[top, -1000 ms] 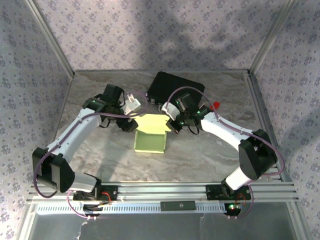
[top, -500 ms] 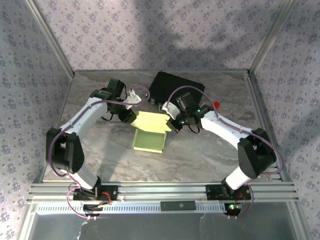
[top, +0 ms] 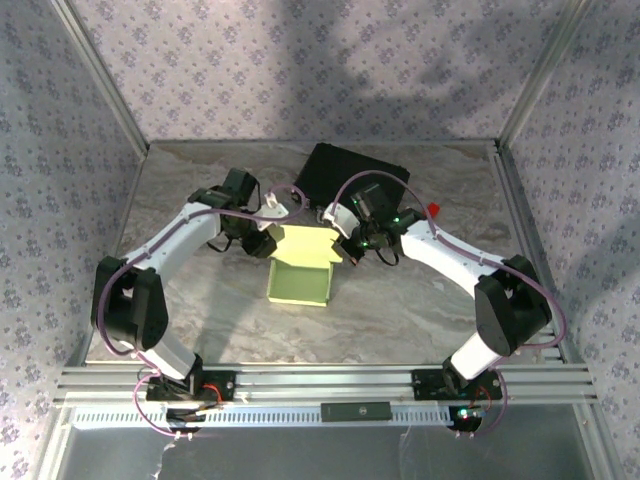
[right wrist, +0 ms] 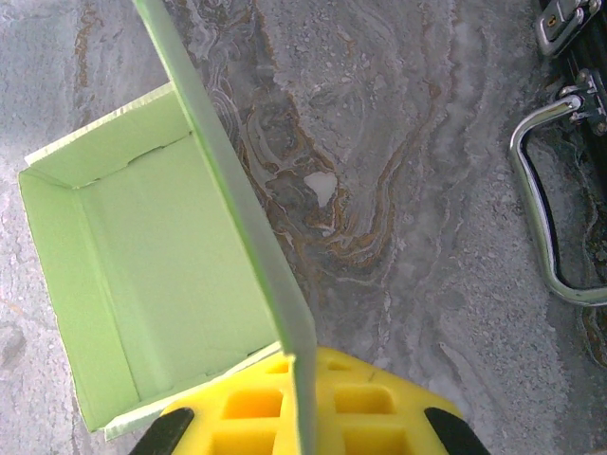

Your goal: Fold the paper box

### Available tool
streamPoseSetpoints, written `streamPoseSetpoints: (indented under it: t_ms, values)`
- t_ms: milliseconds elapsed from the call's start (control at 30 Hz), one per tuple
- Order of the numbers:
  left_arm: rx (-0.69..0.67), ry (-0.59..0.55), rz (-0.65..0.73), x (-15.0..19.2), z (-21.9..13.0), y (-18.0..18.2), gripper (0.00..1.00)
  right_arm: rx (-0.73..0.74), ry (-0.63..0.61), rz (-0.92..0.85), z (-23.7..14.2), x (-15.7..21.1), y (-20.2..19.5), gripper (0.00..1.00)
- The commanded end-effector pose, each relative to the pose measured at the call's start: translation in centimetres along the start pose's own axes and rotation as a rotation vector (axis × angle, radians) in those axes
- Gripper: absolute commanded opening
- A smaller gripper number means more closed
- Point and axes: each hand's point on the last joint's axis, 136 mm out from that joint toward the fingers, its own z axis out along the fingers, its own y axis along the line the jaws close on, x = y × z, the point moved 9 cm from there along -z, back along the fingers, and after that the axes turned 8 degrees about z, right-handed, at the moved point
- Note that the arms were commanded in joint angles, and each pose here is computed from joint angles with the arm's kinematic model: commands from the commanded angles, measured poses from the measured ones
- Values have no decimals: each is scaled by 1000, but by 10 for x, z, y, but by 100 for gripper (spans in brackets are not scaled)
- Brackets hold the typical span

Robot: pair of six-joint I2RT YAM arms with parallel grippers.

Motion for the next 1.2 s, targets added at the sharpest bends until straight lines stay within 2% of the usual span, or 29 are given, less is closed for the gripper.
streamPoseSetpoints:
  t_ms: [0,100,233,300,500,567,767,867,967,1167]
  values:
    - [-44,-60,6,-2,-17,-4,43,6,44,6,2,3,-4,0]
    - [-49,-64,13,-2,-14,-4,40,1,43,3,3,1,-2,0]
    - [-11,-39,-4,-6,-8,-2,22,10,50,8,3,2,-3,0]
    - [-2,-41,-14,-7,-8,-3,18,12,53,13,3,2,-4,0]
    - [-20,-37,-68,-8,-11,-9,14,34,95,55,9,5,-5,0]
    - [-31,-44,-92,-11,-12,-11,12,52,79,81,5,-7,-6,0]
    - [-59,-101,-255,-27,-17,-14,5,112,17,249,8,-20,-3,0]
    - [-130,-98,-332,-33,-15,-12,0,159,2,308,14,-26,5,0]
    - [-175,-126,-473,-37,-16,-7,0,226,-44,380,16,-34,11,0]
    - [-214,-318,-607,-57,-20,-16,0,269,-193,542,13,-45,15,0]
